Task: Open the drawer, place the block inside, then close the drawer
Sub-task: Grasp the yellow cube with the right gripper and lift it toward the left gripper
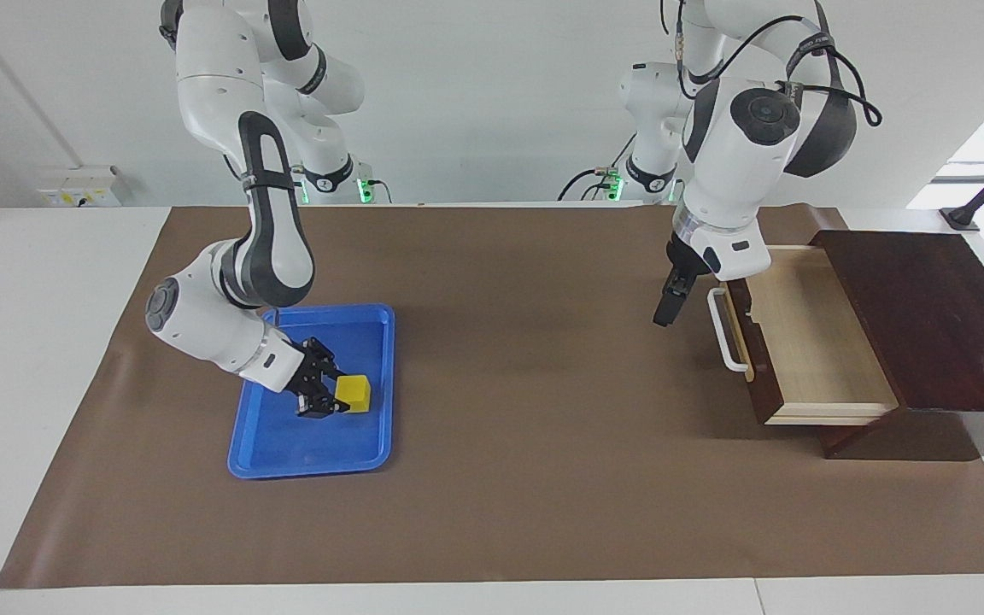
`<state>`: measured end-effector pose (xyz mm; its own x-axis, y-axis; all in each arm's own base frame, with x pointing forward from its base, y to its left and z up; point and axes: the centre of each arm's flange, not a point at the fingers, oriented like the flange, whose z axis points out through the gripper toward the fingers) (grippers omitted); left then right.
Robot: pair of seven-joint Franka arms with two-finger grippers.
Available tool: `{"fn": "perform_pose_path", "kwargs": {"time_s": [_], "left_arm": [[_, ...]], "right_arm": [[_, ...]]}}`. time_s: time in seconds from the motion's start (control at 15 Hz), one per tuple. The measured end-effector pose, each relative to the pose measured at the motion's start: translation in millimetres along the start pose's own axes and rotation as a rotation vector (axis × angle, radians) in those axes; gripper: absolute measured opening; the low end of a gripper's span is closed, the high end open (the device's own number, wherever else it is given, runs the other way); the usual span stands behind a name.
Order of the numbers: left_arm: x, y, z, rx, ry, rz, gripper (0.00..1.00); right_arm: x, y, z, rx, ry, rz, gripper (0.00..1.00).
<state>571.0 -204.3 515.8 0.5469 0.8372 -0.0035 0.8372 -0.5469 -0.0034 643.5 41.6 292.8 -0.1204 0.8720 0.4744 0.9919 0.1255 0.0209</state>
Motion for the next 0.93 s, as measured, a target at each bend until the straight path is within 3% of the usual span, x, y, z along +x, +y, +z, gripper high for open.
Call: {"fn": "perform_pose_path", "kwargs": {"time_s": [0.33, 0.67, 0.93], "left_arm": [[-4.8, 3.3, -1.8, -0.02, 0.001, -0.144, 1.0], [-14.6, 9.2, -3.9, -0.053, -0.002, -0.374, 1.0], [-65.5, 22.1, 7.9, -0.034, -0.01, -0.464, 1.0]], "right_arm": [[33.9, -2.3, -43.7, 0.022, 0.036, -0.027, 0.56], [112.6, -20.9, -108.5, 0.036, 0.06, -0.017, 0.56], [185.1, -24.6, -100.3, 0.056, 0.057, 0.006, 0.56]]}}
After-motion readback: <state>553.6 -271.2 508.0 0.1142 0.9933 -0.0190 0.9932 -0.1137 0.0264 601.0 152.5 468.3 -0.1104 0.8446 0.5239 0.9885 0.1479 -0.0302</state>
